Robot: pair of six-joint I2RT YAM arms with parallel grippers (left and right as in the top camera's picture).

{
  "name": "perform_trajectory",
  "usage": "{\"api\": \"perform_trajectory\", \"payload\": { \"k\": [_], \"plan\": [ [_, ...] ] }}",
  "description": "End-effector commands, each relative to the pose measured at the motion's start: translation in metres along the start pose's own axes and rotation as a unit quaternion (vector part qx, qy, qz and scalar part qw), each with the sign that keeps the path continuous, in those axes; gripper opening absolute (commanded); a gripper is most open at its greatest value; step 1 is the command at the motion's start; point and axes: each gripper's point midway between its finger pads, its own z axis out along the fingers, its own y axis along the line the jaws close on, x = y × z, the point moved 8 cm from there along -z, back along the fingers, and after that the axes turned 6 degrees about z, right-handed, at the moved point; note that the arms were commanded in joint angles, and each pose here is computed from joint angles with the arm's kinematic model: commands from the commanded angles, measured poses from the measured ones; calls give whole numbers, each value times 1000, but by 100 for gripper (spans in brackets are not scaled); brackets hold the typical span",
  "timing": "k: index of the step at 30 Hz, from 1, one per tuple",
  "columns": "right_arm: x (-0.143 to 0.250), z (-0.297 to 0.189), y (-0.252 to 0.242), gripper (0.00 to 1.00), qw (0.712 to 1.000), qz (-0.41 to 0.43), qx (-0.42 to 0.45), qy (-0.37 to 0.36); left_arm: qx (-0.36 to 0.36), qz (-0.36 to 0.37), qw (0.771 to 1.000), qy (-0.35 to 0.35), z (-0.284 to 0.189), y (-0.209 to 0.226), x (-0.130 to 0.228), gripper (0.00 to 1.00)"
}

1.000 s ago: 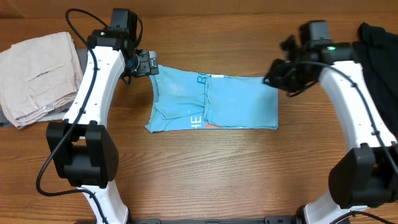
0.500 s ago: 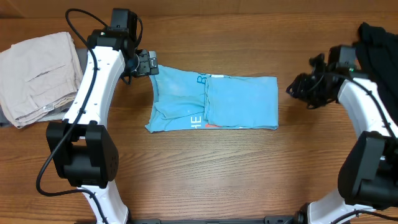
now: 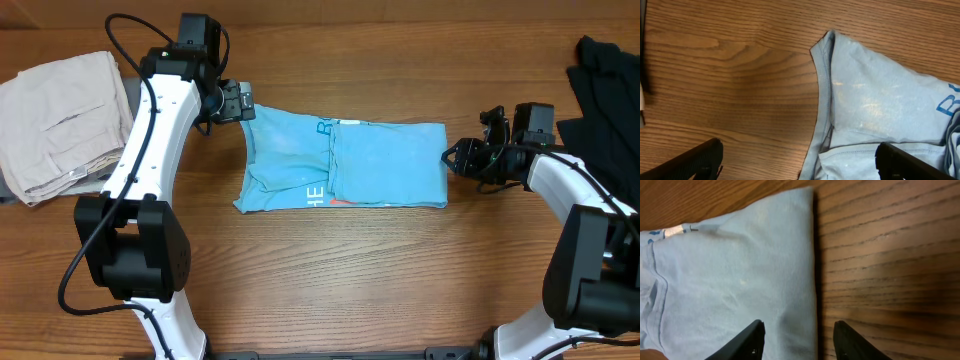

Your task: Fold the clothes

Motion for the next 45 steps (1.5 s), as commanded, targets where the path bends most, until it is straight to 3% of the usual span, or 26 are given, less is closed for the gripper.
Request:
{"api": "perform_trajectory", "payload": {
  "k": [1,26,30,35,42,45],
  "plan": [
    [3,7,2,52,1000,-19,-7,7,-4,-1,1000,-10,-5,3,-3,100],
    [16,42,3,46,998,-42,-2,43,-4,-1,1000,-10,-5,3,-3,100],
    [19,52,-4,45,997,-43,31,48,-4,-1,1000,-10,-5,3,-3,100],
    [16,51,-9,25,997,-34,49,41,-4,-1,1000,-10,-5,3,-3,100],
    [-5,38,-5,9,997,-29,71,26,-4,-1,1000,-10,-5,3,-3,100],
    [-22,21,-6,10,995,-22,96,13,-4,-1,1000,-10,-5,3,-3,100]
  ]
}}
